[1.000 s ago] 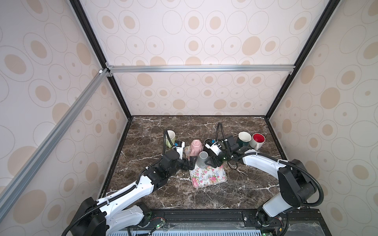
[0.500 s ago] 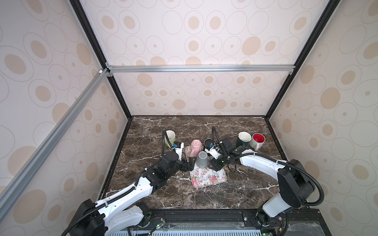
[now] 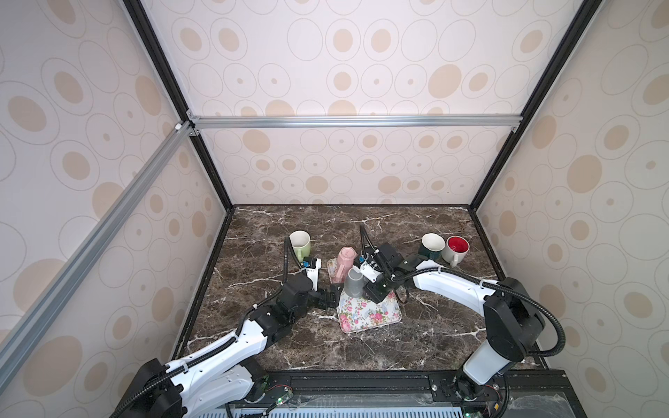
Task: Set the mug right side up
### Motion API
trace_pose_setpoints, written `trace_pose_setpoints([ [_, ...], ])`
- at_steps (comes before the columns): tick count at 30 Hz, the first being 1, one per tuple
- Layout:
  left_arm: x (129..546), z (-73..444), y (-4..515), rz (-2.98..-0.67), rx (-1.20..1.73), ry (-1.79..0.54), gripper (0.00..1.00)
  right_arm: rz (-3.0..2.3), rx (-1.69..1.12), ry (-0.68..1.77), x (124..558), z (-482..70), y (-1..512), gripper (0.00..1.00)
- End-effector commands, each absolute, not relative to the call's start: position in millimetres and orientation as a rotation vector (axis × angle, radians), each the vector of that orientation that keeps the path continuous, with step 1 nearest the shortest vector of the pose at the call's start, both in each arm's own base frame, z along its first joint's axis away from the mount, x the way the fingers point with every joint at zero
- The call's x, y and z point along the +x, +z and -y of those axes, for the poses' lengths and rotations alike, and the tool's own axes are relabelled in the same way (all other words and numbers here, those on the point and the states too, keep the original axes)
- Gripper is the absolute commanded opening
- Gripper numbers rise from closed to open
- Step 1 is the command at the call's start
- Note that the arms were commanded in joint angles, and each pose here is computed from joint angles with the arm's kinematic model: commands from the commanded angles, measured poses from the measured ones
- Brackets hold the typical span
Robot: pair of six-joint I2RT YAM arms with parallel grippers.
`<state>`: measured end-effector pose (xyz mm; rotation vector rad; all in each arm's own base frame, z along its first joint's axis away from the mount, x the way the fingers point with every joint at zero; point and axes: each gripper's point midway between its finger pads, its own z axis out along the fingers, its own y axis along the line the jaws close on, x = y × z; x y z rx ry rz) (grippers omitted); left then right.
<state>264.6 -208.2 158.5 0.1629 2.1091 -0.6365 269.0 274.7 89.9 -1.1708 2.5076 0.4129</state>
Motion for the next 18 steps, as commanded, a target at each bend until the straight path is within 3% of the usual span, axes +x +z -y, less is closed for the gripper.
trace_pose_setpoints([
  [1, 267, 202, 162, -2.089, 0.137, -0.625, 0.99, -2.538, -1.186, 0.409, 262, -276, 94, 0.51],
  [5, 265, 200, 161, -2.089, 0.128, -0.622, 0.98, -2.592, -1.159, 0.359, 264, -271, 97, 0.5],
  [8, 264, 198, 161, -2.083, 0.113, -0.626, 0.98, -2.623, -1.146, 0.302, 269, -267, 95, 0.4],
  [12, 262, 195, 161, -2.07, 0.096, -0.646, 0.98, -2.651, -1.155, 0.249, 272, -265, 91, 0.35],
  [18, 260, 192, 165, -2.054, 0.088, -0.648, 0.98, -2.642, -1.226, 0.135, 276, -262, 88, 0.35],
])
